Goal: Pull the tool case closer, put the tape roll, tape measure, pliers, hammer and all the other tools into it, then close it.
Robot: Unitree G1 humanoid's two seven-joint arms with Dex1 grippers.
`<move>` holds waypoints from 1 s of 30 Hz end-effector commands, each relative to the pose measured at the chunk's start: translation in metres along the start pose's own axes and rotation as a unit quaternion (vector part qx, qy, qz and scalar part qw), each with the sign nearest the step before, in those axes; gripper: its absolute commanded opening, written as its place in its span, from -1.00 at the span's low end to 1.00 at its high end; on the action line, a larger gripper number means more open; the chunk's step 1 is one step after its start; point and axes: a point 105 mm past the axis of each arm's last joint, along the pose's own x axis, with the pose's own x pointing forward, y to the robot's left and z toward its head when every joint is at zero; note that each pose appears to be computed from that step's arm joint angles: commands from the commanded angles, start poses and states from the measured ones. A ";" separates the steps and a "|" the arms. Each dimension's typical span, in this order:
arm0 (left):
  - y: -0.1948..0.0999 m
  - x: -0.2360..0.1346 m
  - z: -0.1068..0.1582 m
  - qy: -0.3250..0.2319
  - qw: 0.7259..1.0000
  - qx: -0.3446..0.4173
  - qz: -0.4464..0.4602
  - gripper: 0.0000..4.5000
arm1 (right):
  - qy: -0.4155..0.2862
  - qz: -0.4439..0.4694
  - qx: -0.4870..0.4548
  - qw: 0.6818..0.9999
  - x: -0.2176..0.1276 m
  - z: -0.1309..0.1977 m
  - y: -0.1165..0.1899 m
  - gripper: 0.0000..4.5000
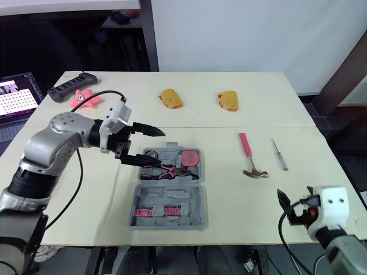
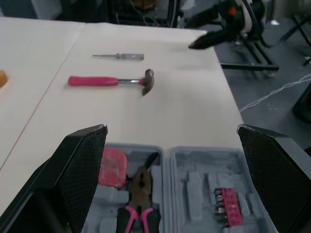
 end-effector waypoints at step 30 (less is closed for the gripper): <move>-0.034 -0.020 -0.007 -0.004 0.986 -0.015 0.169 1.00 | 0.150 0.007 0.046 0.988 0.154 0.002 -0.057 0.16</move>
